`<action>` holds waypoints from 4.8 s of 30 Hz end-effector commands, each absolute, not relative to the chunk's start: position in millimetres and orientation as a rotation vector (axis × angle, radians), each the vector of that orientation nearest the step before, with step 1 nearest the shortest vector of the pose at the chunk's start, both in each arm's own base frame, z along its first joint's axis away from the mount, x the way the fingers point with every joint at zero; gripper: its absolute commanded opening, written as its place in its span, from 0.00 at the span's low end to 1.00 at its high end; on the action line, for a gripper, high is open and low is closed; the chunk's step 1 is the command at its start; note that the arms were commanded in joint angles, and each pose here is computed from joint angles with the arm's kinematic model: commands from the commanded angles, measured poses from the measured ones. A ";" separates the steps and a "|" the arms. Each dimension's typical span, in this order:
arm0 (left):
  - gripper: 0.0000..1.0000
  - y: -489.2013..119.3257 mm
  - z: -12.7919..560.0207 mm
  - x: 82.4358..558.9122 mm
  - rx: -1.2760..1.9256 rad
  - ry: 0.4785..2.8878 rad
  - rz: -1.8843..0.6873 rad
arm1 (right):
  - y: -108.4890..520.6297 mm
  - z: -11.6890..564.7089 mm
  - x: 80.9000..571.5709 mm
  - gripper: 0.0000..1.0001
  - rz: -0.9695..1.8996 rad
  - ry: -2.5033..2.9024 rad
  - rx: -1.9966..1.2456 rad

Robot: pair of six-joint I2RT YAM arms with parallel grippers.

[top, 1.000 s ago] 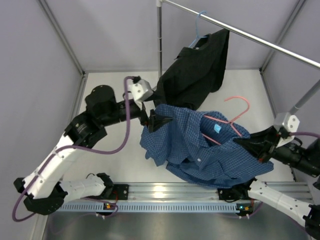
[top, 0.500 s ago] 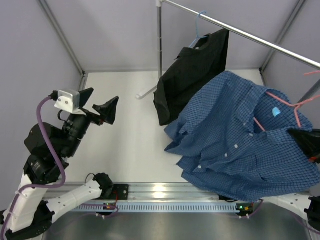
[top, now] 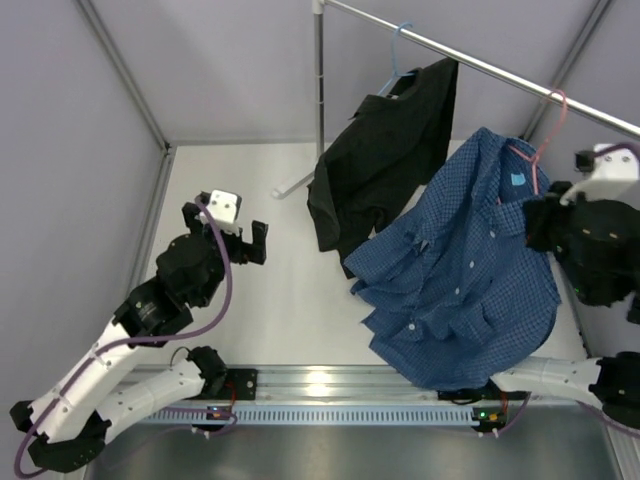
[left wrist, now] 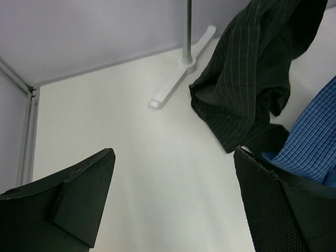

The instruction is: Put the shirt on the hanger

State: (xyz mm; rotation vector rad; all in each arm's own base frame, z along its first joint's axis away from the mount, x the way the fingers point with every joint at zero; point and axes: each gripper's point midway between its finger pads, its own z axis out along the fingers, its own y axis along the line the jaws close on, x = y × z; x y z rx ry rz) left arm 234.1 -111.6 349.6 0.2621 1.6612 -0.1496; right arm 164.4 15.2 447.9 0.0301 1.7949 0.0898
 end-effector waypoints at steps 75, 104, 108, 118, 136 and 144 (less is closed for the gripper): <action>0.98 -66.4 312.1 256.2 0.062 1.695 -0.176 | 55.4 409.6 319.6 1.00 -0.063 1.649 0.617; 0.98 -30.7 267.0 222.4 -0.145 1.811 -0.102 | -28.2 351.0 152.3 0.99 -0.061 1.619 0.077; 0.98 -27.9 261.0 224.9 -0.143 1.819 -0.071 | -22.3 362.1 143.8 0.99 0.012 1.594 0.044; 0.98 -20.1 262.1 215.0 -0.170 1.775 -0.072 | -60.5 332.1 128.6 0.99 -0.174 1.656 0.130; 0.98 -25.4 260.3 214.9 -0.146 1.782 -0.096 | -57.4 321.5 132.6 1.00 -0.175 1.641 0.111; 0.98 -26.1 260.6 215.0 -0.145 1.781 -0.101 | -58.0 320.7 133.8 0.99 -0.180 1.640 0.121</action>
